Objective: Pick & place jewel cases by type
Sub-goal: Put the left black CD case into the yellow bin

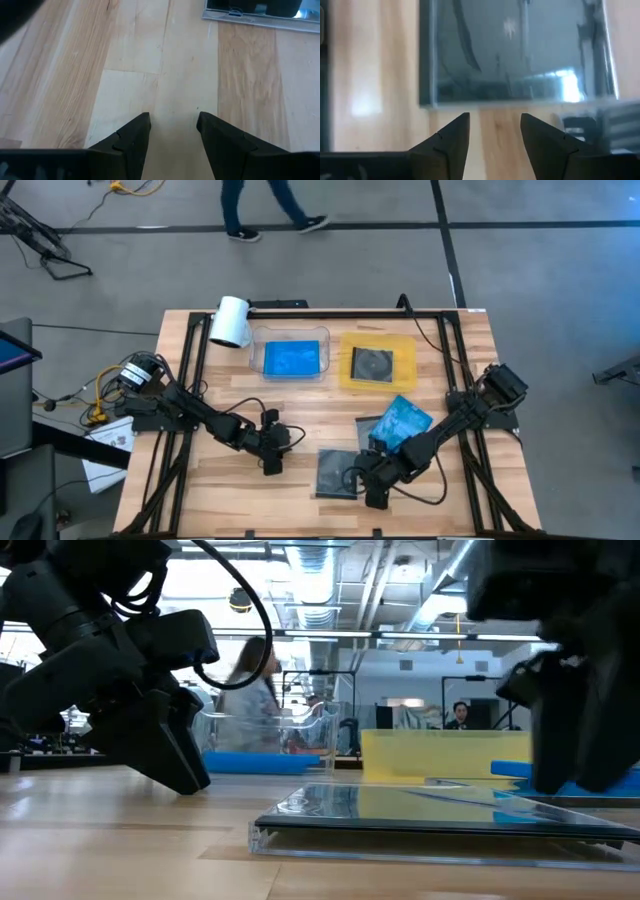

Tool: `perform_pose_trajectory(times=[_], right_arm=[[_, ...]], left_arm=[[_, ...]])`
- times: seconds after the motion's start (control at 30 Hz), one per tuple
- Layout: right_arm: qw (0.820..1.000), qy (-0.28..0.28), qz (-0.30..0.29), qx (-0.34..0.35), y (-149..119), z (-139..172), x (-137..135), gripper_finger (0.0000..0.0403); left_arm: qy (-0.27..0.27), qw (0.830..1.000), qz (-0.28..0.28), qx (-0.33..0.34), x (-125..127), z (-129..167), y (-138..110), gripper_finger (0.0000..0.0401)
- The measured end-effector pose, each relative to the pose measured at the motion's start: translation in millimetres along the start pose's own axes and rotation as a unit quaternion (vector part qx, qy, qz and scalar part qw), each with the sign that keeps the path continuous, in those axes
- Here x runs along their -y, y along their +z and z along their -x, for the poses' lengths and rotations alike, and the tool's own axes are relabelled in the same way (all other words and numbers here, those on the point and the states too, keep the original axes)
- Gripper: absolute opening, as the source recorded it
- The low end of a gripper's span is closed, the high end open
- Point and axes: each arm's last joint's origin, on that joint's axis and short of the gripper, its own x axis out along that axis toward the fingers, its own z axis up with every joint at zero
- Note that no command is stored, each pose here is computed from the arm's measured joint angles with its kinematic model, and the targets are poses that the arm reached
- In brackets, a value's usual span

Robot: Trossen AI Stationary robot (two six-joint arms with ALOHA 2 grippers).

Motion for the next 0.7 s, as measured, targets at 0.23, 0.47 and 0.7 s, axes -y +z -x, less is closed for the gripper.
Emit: perform_pose_trajectory(times=[0.23, 0.47, 0.7], right_arm=[[1.0, -0.003, -0.009, -0.021, -8.7, -12.1, -0.8, 0.0164], [1.0, -0.002, 0.002, -0.009, -6.5, -18.7, -0.3, 0.0164], [1.0, 0.005, 0.01, 0.013, 7.3, -22.2, 10.1, 0.0166]], left_arm=[[-0.012, 1.0, -0.01, 0.005, 2.4, 0.5, 0.6, 0.0171], [-0.052, 0.998, -0.023, 0.019, 8.9, 1.0, 3.1, 0.0171], [-0.152, 0.986, -0.049, 0.043, 20.4, 4.3, 10.1, 0.0171]])
